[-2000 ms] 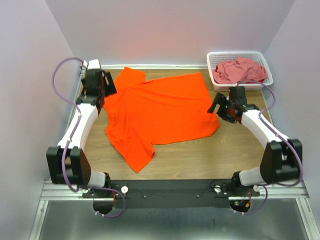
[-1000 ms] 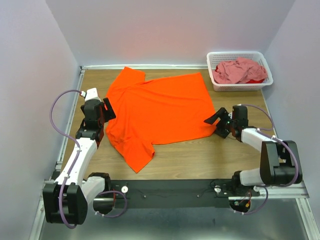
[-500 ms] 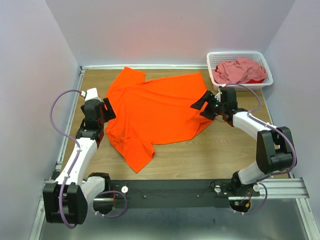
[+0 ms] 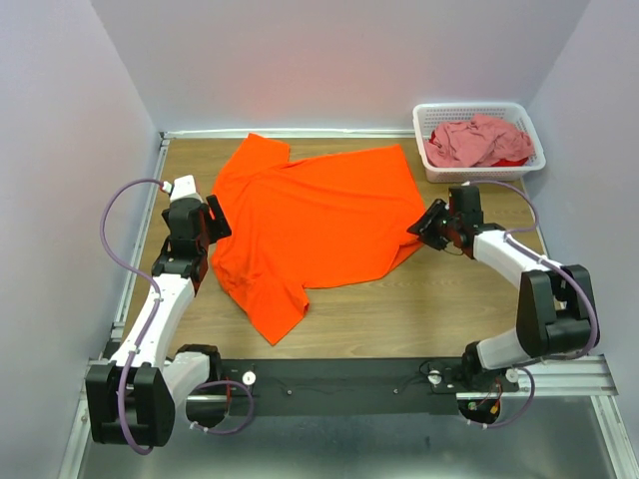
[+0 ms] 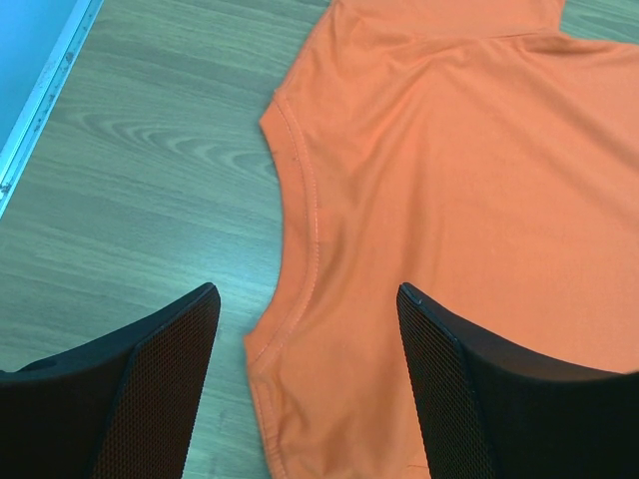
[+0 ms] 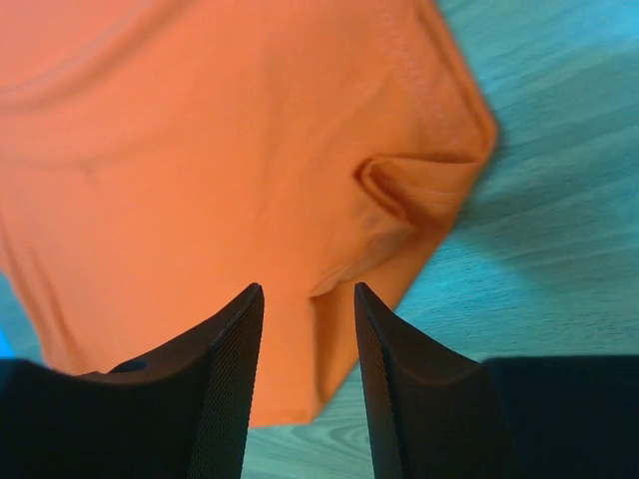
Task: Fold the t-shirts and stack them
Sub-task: Flatten the tshirt out
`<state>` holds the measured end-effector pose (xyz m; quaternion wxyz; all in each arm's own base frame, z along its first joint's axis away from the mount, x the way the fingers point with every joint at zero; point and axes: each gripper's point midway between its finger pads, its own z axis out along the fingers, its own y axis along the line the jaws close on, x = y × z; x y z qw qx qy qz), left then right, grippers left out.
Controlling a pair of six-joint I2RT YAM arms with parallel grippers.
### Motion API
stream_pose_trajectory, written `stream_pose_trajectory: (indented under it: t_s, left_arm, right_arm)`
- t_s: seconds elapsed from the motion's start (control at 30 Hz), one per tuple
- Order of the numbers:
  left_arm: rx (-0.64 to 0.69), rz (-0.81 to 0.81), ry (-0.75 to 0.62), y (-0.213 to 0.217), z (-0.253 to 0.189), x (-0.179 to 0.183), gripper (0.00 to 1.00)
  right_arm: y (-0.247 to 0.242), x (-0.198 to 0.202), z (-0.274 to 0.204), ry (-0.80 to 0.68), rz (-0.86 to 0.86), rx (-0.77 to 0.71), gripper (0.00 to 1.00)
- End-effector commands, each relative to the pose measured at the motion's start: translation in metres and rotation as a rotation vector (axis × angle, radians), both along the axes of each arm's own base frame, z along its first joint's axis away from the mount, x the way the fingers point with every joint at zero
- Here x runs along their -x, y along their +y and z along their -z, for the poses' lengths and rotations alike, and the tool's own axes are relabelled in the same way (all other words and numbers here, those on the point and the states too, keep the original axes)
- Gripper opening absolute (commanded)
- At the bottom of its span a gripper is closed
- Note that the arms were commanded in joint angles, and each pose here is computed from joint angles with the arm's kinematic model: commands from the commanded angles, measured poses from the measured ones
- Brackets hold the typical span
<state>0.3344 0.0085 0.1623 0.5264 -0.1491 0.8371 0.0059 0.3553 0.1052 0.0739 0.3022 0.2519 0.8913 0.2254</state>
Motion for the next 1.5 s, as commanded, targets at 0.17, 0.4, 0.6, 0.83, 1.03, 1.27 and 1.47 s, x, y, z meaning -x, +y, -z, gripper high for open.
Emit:
stream_pose_trajectory:
  t_s: [0.17, 0.4, 0.6, 0.83, 1.03, 1.27, 1.47]
  left_arm:
    - [-0.006, 0.0, -0.018, 0.0, -0.004, -0.003, 0.79]
    - [-0.004, 0.005, -0.016, -0.001, -0.003, -0.003, 0.79]
    - [-0.003, 0.004, -0.013, -0.001, -0.002, -0.003, 0.79]
    - [-0.003, 0.004, -0.015, -0.001, -0.003, -0.003, 0.79]
    - [-0.004, 0.003, -0.016, -0.001, -0.003, -0.003, 0.79]
    - [-0.004, 0.003, -0.016, -0.001, -0.003, -0.003, 0.78]
    - [-0.005, 0.003, -0.011, -0.001, -0.002, -0.003, 0.78]
  right_arm:
    - [-0.033, -0.008, 0.036, 0.106, 0.161, 0.086, 0.46]
    - [-0.036, -0.012, 0.042, 0.113, 0.178, 0.086, 0.46]
    - [-0.028, -0.018, 0.039, 0.104, 0.153, 0.054, 0.46]
    - [-0.025, -0.022, 0.034, 0.094, 0.138, 0.036, 0.46]
    - [-0.021, -0.024, 0.029, 0.086, 0.13, 0.015, 0.45]
    - [-0.017, -0.025, 0.023, 0.077, 0.123, -0.009, 0.43]
    - [-0.015, -0.026, 0.019, 0.07, 0.117, -0.014, 0.43]
